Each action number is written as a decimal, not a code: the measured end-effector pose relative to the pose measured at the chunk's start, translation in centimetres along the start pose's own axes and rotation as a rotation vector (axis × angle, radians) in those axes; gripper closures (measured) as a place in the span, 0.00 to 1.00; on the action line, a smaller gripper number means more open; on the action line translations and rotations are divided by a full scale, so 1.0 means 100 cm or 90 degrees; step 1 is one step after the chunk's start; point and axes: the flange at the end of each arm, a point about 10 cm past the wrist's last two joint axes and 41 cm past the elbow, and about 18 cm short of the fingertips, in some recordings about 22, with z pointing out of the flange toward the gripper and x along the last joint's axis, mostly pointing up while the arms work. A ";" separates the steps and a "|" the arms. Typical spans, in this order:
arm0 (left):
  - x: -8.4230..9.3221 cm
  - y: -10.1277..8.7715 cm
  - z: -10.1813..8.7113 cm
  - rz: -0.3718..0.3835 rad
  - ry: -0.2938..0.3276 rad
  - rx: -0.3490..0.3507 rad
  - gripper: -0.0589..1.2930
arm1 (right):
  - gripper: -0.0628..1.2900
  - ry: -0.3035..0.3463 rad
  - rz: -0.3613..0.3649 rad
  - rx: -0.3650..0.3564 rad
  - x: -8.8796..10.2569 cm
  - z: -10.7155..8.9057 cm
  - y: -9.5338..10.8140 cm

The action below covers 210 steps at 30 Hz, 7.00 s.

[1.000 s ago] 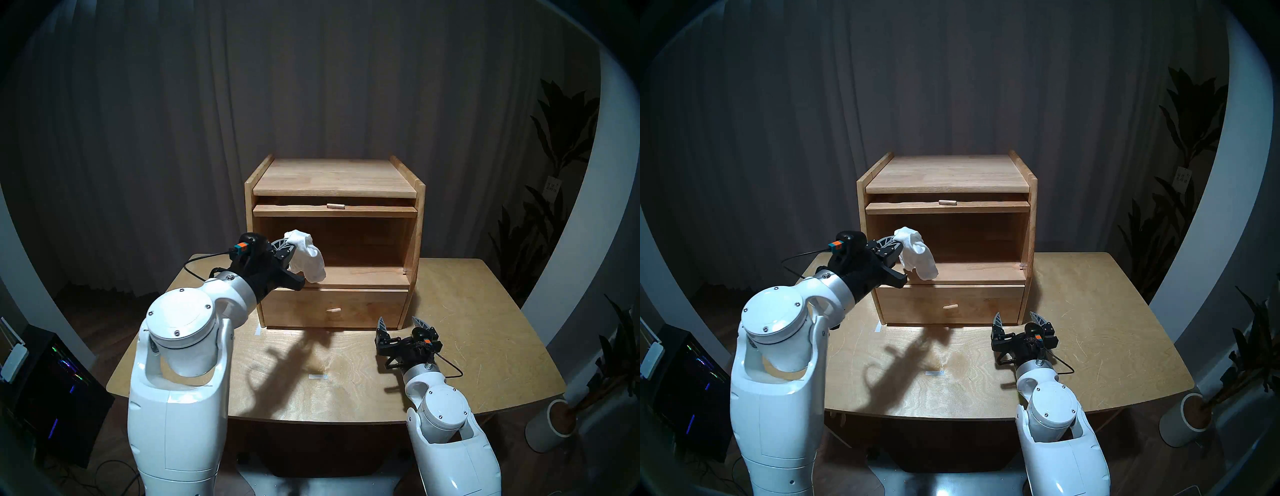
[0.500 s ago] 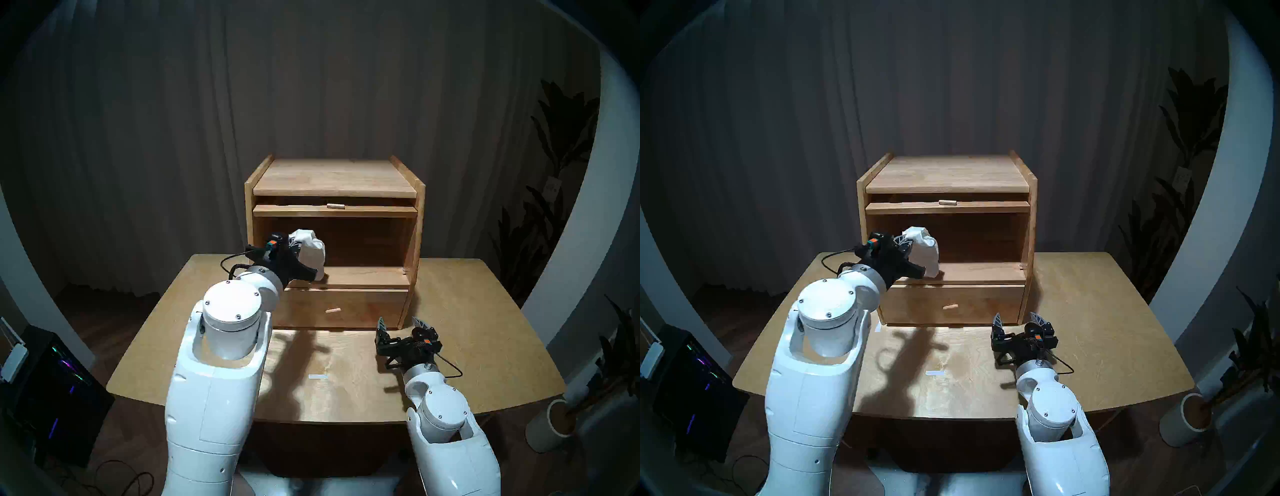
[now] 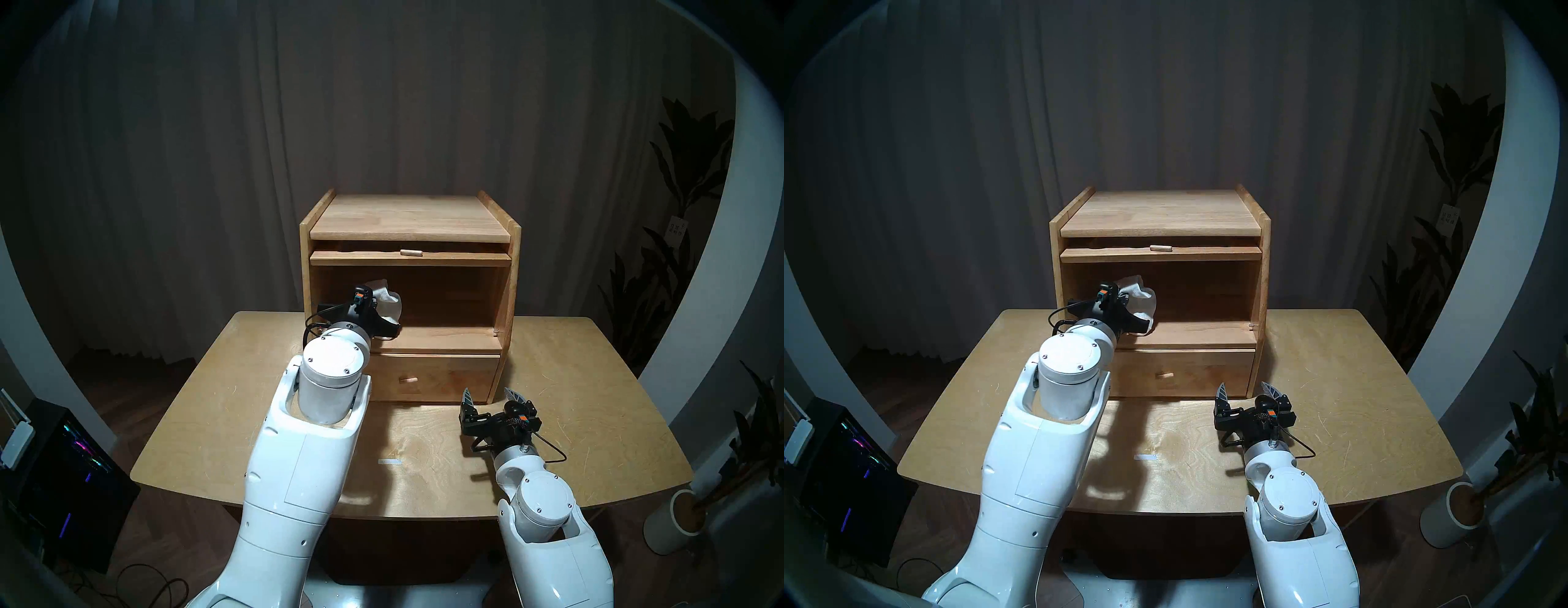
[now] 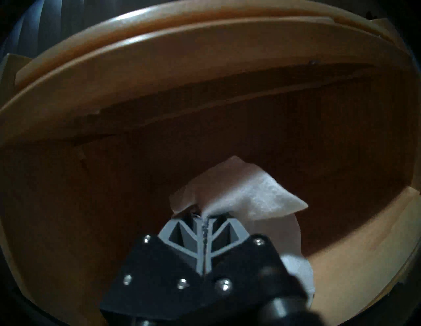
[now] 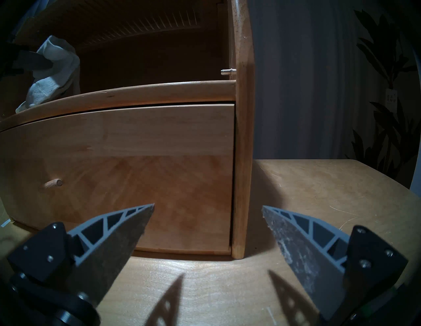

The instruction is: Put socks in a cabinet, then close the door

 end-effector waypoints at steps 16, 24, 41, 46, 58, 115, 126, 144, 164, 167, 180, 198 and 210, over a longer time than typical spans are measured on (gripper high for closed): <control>0.001 0.021 0.038 -0.069 -0.016 0.092 0.98 | 0.03 0.002 0.000 0.000 0.001 0.000 0.000; 0.013 0.031 0.050 -0.101 0.007 0.146 0.98 | 0.03 0.004 0.000 0.000 0.002 0.000 0.000; 0.016 0.060 0.040 -0.161 0.103 0.254 0.02 | 0.03 0.010 0.000 0.000 0.007 -0.003 0.000; -0.005 0.080 0.023 -0.157 0.097 0.217 0.03 | 0.03 0.009 0.000 0.000 0.006 -0.003 0.000; -0.031 0.131 -0.041 -0.160 0.138 0.085 0.03 | 0.03 0.008 0.000 0.000 0.005 -0.003 0.000; -0.100 -0.086 -0.146 0.080 0.143 0.220 0.03 | 0.03 0.093 -0.114 0.029 0.044 -0.008 -0.013; -0.102 -0.106 -0.146 0.044 0.131 0.187 0.03 | 0.03 0.229 -0.253 0.049 0.110 -0.011 -0.032; -0.096 -0.145 -0.145 -0.006 0.133 0.152 0.03 | 0.03 0.328 -0.502 0.013 0.169 -0.008 -0.045; -0.093 -0.161 -0.148 -0.075 0.130 0.081 0.03 | 0.03 0.313 -0.742 -0.104 0.194 0.009 -0.055; -0.093 -0.164 -0.148 -0.086 0.130 0.066 0.03 | 0.03 0.292 -0.778 -0.123 0.191 0.017 -0.056; -0.090 -0.173 -0.150 -0.130 0.131 0.002 0.03 | 0.03 0.200 -0.897 -0.190 0.183 0.045 -0.067; -0.083 -0.190 -0.159 -0.213 0.140 -0.134 0.03 | 0.03 0.041 -0.977 -0.283 0.184 0.090 -0.089; -0.086 -0.206 -0.165 -0.256 0.140 -0.220 0.03 | 0.03 0.028 -0.959 -0.225 0.192 0.094 -0.114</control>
